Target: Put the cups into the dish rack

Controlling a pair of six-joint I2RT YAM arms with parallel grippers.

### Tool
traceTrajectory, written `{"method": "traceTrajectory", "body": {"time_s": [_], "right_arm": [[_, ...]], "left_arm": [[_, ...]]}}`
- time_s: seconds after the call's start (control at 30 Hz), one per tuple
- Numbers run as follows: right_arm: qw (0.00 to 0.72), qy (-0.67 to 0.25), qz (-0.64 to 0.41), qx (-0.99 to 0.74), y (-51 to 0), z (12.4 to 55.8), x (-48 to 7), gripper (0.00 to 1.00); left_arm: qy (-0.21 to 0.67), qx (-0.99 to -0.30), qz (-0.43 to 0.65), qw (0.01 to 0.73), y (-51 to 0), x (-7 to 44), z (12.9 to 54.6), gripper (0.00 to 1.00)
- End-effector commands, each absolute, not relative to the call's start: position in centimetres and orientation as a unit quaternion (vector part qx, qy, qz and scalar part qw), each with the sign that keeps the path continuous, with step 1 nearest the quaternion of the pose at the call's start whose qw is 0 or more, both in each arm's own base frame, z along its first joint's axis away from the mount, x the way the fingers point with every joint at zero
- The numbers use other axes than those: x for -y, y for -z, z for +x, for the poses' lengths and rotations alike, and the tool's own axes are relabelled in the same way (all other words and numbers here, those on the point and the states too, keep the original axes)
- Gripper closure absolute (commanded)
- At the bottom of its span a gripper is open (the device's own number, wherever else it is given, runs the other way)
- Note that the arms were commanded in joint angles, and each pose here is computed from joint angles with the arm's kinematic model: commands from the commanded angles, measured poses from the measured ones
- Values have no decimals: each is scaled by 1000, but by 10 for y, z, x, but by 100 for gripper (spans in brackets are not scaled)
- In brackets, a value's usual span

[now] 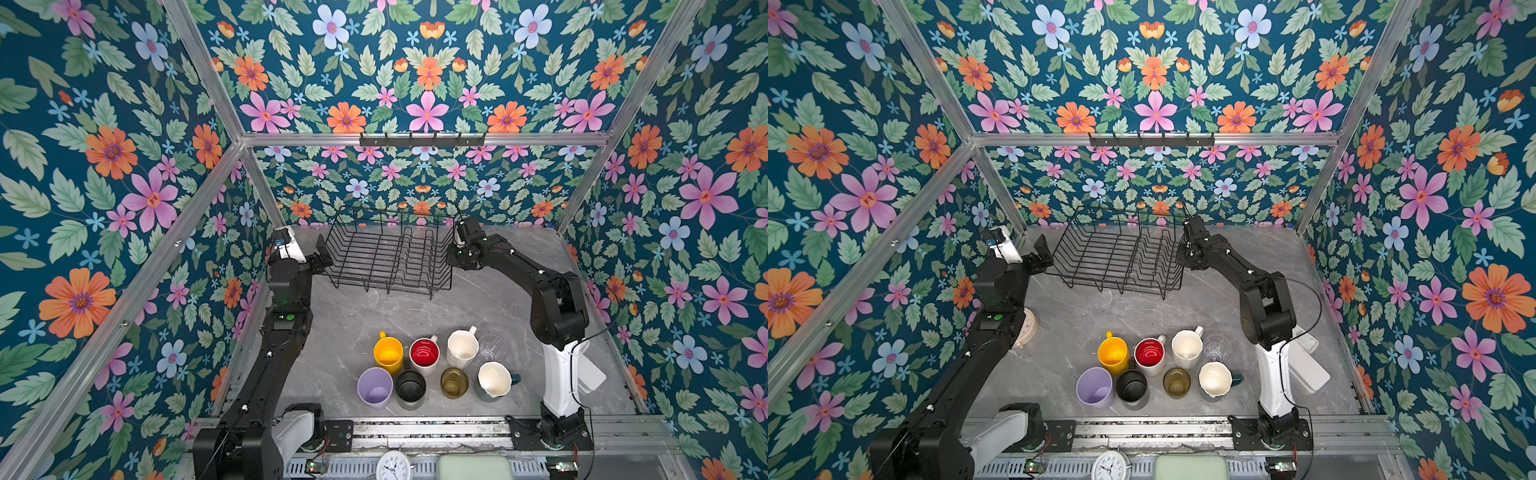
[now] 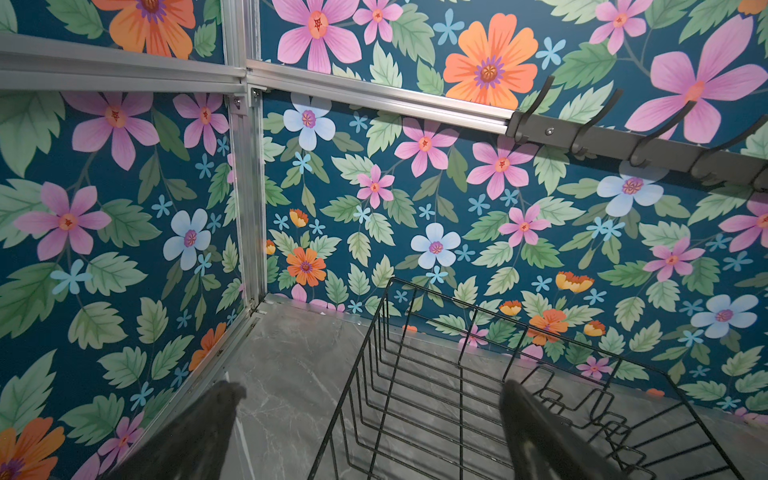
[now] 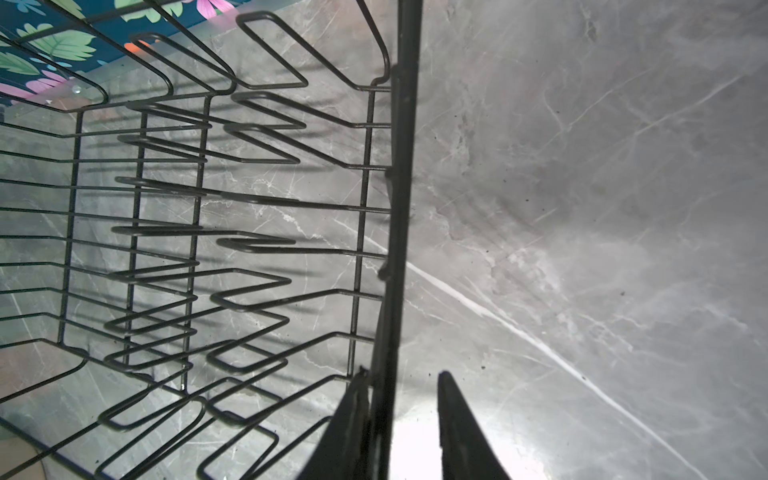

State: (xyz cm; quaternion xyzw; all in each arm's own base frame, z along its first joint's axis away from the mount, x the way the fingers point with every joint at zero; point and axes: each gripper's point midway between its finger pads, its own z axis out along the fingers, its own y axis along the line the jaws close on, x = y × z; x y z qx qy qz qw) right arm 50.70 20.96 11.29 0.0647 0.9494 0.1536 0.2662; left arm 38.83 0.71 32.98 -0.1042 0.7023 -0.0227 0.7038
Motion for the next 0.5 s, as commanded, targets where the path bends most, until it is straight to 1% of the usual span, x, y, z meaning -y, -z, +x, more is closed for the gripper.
{"method": "traceTrajectory", "body": {"time_s": [0.0, 0.17, 0.3, 0.43, 0.47], "right_arm": [[265, -144, 68, -951, -113, 505, -205, 74], [265, -142, 71, -951, -112, 503, -204, 84], [270, -142, 75, -949, -114, 503, -203, 89], [278, -133, 77, -948, -120, 502, -198, 100], [280, -130, 76, -948, -122, 501, -197, 100]], "left_arm": [[27, -701, -103, 705, -331, -7, 389, 0], [30, -701, -103, 705, -331, -6, 389, 0], [32, -701, -102, 705, -331, -6, 390, 0], [33, -701, -102, 705, -331, -5, 389, 0], [33, -700, -102, 705, -332, -6, 389, 0]]}}
